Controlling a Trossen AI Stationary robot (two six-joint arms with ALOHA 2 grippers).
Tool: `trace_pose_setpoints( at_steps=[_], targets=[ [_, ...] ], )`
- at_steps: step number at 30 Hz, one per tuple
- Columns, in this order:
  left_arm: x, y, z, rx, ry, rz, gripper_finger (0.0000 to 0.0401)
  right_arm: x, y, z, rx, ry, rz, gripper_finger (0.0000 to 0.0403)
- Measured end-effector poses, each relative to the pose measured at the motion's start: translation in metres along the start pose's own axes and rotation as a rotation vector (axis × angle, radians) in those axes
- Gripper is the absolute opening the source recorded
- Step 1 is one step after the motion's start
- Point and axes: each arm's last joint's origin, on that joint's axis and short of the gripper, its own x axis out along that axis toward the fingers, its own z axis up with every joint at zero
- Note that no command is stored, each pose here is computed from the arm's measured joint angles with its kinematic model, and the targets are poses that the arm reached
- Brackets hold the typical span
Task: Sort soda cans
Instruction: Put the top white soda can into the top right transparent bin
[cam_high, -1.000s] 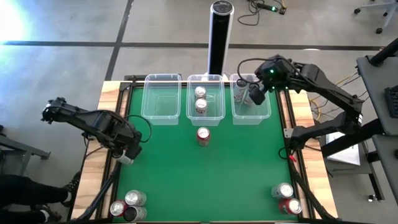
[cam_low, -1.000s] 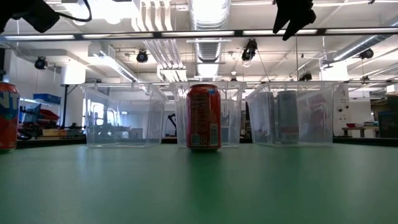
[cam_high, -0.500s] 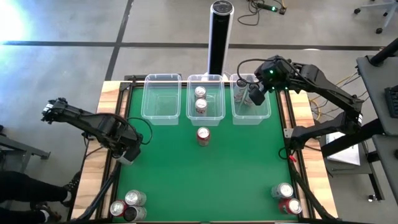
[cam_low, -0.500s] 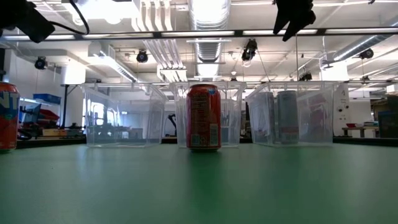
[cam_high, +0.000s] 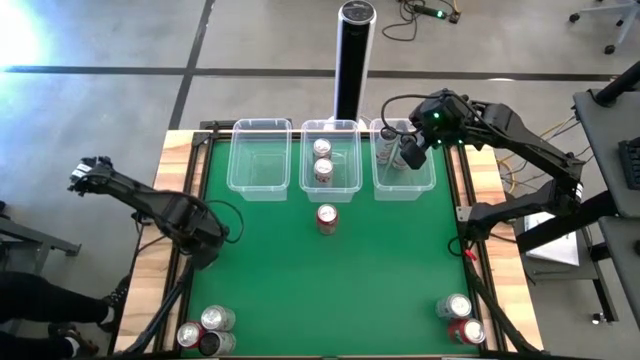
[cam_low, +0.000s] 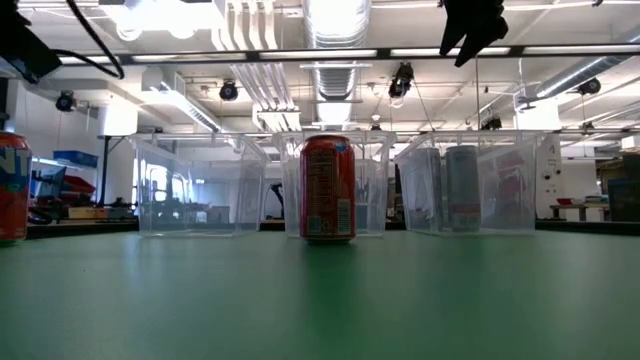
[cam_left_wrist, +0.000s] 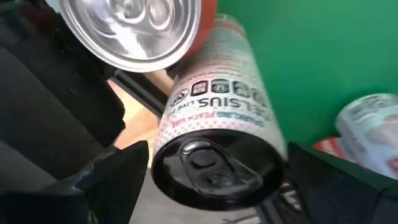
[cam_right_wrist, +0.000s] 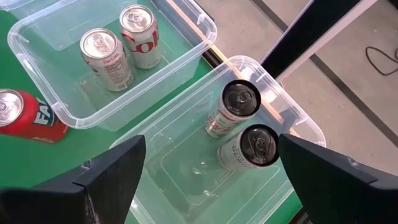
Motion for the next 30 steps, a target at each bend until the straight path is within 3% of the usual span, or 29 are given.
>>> trace_pose_setpoints(
  at_steps=[5,10,17,19,24,27,30],
  targets=[
    [0.002,-0.002,0.003,-0.013,-0.078,0.012,0.0366,0.0,0.0,0.0,-0.001,0.0,-0.001,0.0361],
    [0.002,-0.003,0.003,-0.015,-0.071,0.006,0.0353,0.0,0.0,0.0,-0.003,0.0,-0.001,0.0361],
    [0.003,-0.01,0.004,-0.033,-0.019,0.012,0.0235,0.0,0.0,0.0,-0.014,-0.002,-0.002,0.0361],
    [0.0,-0.014,0.004,-0.055,-0.027,0.005,0.0232,0.0,0.0,0.0,-0.017,-0.002,-0.002,0.0361],
    [-0.031,-0.034,0.002,-0.085,-0.092,-0.125,0.0232,-0.001,0.002,0.0,-0.022,-0.004,0.008,0.0361],
    [-0.062,-0.055,0.002,-0.047,-0.228,-0.256,0.0232,-0.002,0.006,0.0,-0.046,-0.011,0.019,0.0361],
    [-0.087,-0.074,0.009,-0.059,-0.406,-0.272,0.0232,-0.004,0.014,0.004,-0.107,-0.064,0.042,0.0361]
  ],
)
